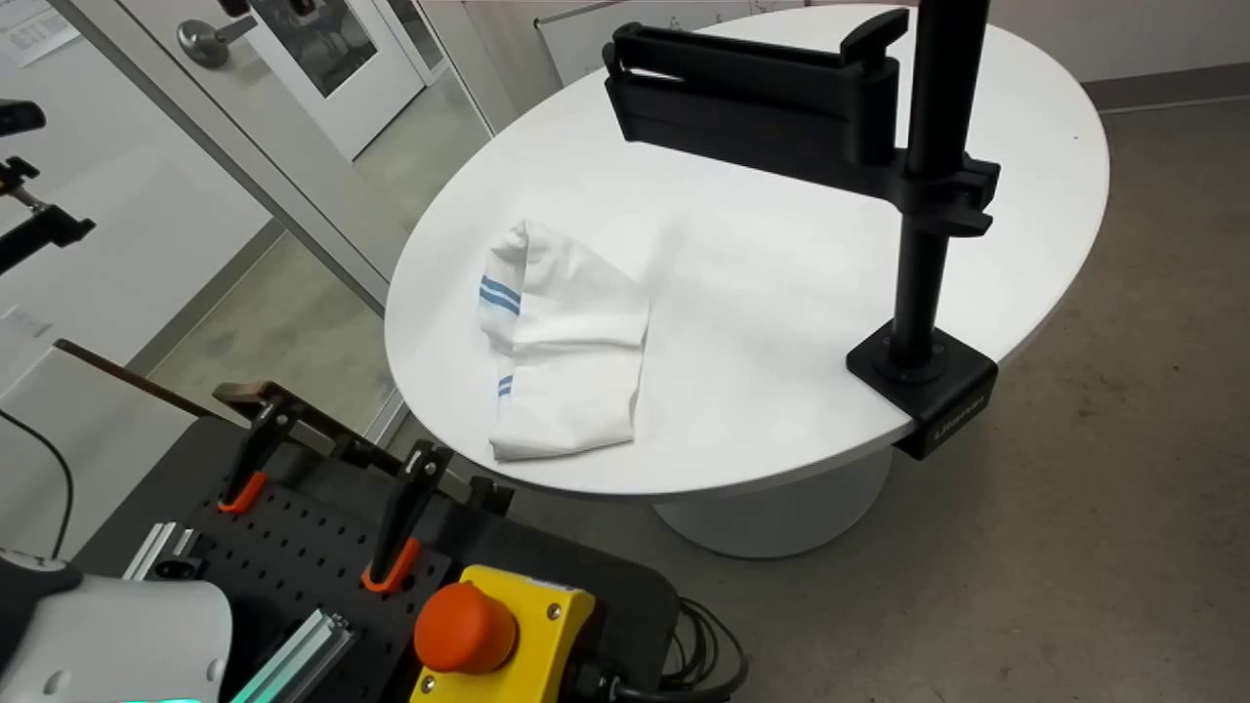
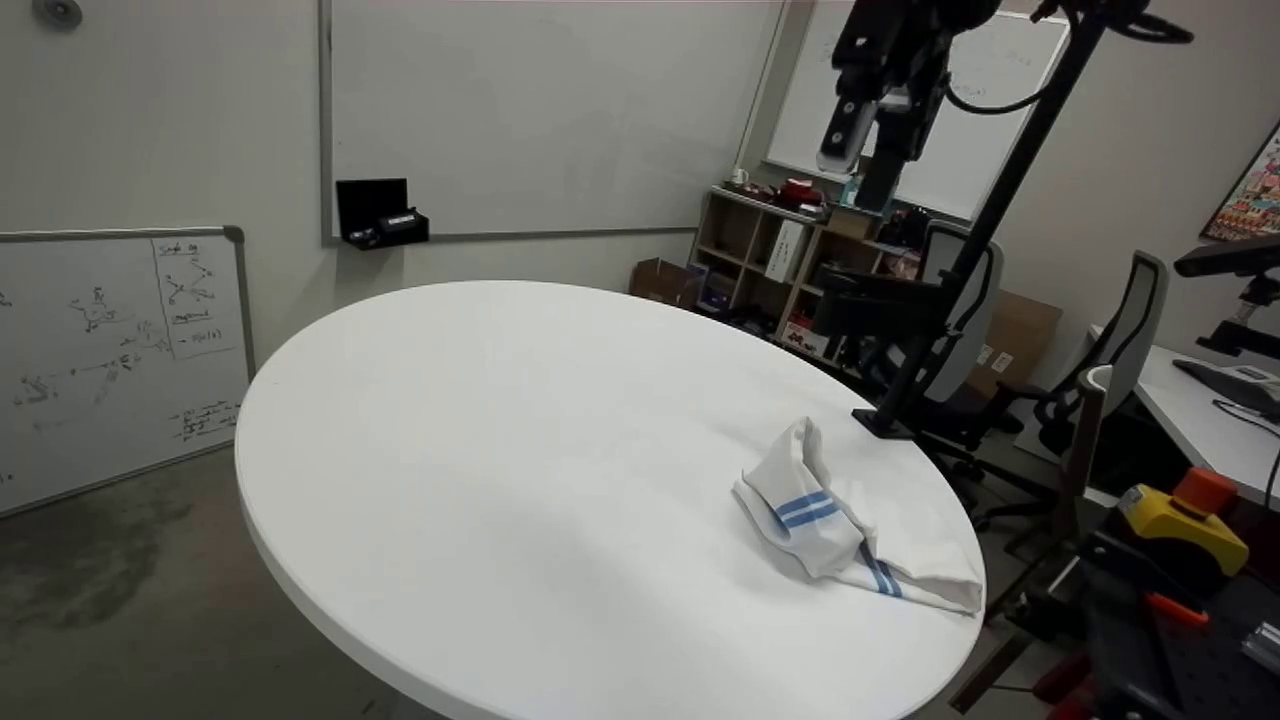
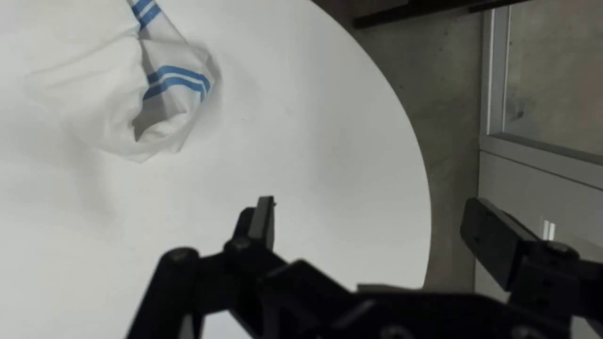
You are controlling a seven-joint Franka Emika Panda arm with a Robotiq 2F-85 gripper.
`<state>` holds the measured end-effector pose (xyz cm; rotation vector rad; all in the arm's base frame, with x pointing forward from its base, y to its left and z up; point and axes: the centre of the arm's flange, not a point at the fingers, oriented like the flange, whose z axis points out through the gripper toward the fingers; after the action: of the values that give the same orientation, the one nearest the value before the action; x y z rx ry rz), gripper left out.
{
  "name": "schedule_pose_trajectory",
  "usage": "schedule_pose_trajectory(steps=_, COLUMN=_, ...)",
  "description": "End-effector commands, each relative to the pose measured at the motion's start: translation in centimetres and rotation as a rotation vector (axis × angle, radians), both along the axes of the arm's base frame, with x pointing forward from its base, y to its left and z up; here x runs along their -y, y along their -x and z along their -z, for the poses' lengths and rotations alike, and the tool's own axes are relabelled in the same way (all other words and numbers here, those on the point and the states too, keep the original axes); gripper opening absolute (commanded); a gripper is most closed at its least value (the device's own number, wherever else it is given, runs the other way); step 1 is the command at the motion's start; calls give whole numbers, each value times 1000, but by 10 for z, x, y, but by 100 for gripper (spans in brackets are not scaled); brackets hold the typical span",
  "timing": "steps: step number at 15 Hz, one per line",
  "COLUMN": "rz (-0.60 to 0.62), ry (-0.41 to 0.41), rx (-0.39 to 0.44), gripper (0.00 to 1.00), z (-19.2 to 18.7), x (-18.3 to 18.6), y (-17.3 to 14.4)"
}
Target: Hang the cloth on the stand
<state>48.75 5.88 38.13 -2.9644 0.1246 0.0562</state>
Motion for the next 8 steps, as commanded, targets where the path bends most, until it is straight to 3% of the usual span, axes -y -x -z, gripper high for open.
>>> schedule_pose_trajectory(steps=1, rz=91, ry=95, rx=-9, gripper=100, z=38, x=4, y=-16)
schedule_pose_trajectory(steps=8, rz=204, ry=273, rx=-82, gripper=100, z=80, x=28, y=-8)
